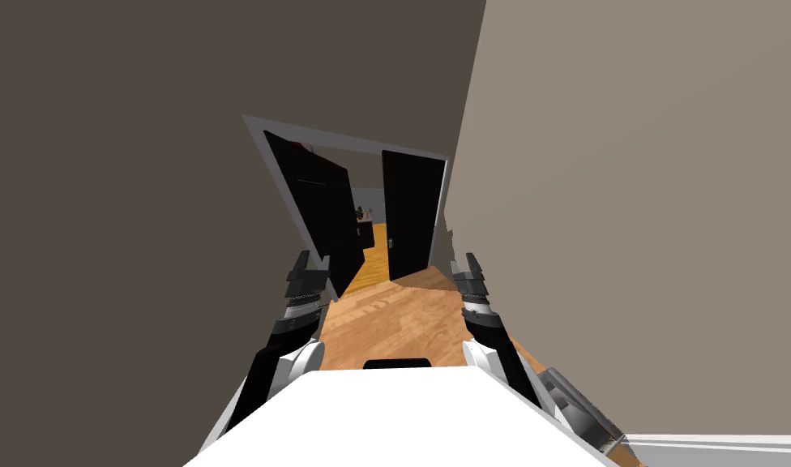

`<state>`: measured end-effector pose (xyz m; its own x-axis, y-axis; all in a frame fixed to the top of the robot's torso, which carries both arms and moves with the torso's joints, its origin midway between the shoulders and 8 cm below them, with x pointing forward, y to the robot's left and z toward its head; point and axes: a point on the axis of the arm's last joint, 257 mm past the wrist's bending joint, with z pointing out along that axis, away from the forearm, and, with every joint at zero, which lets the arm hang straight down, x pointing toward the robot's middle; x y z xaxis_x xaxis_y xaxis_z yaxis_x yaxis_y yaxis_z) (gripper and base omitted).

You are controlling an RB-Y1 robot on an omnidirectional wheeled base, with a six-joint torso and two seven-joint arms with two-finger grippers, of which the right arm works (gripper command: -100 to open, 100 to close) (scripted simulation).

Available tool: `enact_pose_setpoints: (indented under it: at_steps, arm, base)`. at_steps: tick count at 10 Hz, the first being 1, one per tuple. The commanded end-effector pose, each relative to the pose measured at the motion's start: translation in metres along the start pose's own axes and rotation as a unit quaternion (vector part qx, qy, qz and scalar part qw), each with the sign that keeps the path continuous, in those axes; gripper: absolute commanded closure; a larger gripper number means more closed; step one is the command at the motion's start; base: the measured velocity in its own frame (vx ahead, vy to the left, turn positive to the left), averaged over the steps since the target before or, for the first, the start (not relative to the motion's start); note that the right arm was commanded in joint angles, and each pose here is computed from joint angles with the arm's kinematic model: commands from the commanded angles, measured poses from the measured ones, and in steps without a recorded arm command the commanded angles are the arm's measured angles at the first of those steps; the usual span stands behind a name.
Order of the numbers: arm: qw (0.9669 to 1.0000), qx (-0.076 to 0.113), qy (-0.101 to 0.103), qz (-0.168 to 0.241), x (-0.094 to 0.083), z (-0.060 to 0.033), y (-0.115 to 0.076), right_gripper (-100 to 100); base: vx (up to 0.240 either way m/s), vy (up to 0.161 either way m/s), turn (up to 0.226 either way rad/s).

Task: Push the door open

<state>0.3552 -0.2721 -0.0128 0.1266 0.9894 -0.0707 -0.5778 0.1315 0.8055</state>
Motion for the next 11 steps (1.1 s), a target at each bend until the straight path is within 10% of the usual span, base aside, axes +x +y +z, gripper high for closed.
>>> enact_pose_setpoints:
  at_steps: [1,11]
  arm:
    - [1.0,0.006,0.004,0.001,0.002,-0.0009,-0.01,-100]
    - [0.9985,0.049,0.023,0.006,0.017,-0.0091,-0.078,-100]
  base:
    - [0.079,-0.001,0.027]
    - [0.106,0.004,0.029]
